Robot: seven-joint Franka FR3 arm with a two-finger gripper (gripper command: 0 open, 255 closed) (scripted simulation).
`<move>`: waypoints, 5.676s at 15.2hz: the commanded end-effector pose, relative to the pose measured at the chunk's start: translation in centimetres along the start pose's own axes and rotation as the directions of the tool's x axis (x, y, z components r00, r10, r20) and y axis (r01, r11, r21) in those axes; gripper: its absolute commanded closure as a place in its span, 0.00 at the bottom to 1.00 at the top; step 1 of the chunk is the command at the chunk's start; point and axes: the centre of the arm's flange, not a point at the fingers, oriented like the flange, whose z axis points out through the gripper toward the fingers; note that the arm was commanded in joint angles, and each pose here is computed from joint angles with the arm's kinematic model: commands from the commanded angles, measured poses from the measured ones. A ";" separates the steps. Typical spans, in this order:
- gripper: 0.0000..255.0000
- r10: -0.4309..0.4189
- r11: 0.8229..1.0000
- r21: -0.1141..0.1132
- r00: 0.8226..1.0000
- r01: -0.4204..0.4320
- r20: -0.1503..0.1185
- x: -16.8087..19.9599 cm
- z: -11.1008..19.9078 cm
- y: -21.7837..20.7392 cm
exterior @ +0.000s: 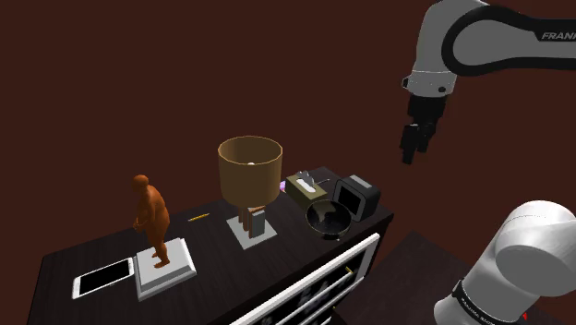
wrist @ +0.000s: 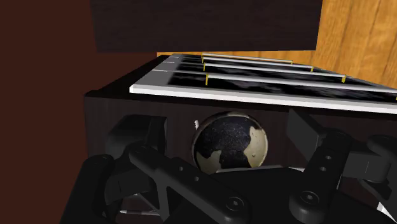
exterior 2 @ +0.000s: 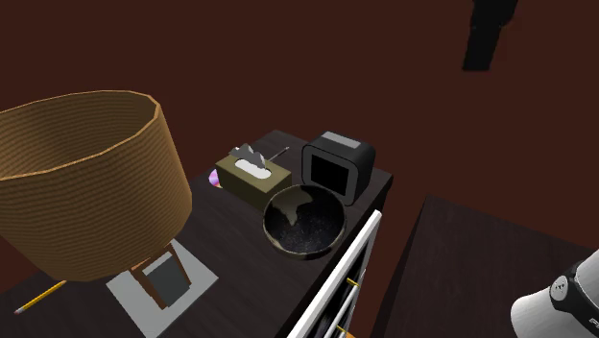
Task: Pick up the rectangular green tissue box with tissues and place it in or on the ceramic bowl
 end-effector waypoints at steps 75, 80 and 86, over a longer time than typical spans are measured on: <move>1.00 0.406 0.865 -0.390 0.897 -0.315 0.175 42.1 18.7 -2.2; 1.00 0.406 0.865 -0.390 0.897 -0.315 0.175 41.8 16.1 -2.0; 1.00 0.406 0.865 -0.390 0.897 -0.315 0.175 41.4 12.9 -1.9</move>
